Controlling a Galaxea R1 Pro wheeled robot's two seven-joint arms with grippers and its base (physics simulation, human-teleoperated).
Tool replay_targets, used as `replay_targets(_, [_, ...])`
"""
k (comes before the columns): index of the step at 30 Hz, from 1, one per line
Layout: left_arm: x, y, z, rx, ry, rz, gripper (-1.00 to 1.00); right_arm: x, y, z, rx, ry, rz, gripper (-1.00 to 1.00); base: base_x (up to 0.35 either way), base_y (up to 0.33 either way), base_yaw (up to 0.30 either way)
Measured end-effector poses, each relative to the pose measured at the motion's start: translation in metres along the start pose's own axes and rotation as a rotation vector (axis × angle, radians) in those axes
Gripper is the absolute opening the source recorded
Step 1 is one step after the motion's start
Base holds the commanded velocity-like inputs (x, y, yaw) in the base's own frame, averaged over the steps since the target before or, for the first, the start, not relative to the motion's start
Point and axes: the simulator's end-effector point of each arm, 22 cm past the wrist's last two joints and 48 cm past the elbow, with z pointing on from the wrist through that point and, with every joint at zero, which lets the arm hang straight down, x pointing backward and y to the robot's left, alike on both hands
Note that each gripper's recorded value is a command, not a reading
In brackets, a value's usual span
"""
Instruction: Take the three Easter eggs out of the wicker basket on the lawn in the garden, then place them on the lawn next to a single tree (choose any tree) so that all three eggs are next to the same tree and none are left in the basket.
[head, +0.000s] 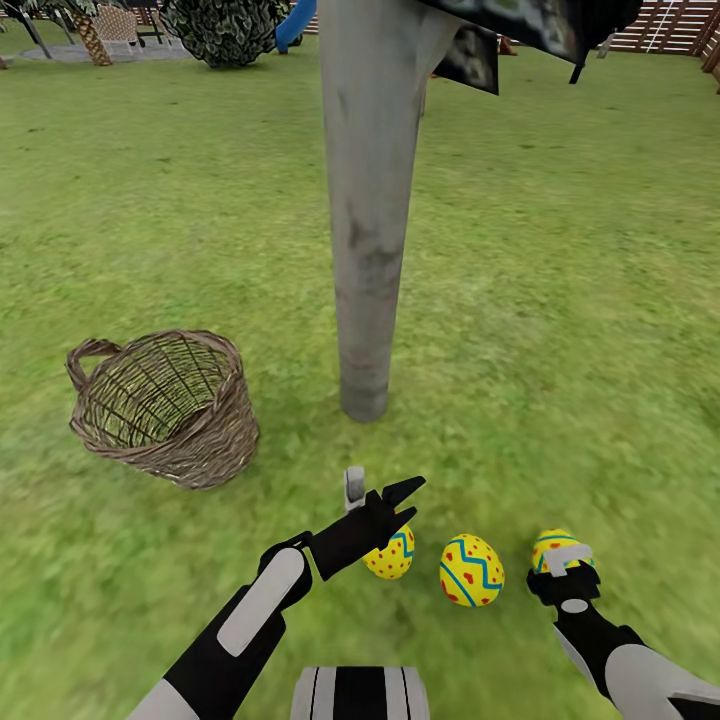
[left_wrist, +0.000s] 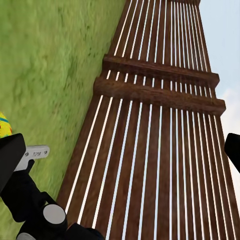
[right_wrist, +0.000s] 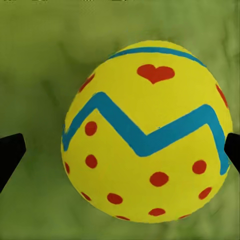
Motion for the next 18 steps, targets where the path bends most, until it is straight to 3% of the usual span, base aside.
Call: replay_targets(18, [-0.0001, 0.0004, -0.0005, -0.001, 0.001, 0.0, 1.0, -0.0019, -0.0012, 0.0003, 0.001, -0.007, -0.002, 1.0, 0.0, 0.0, 0.0])
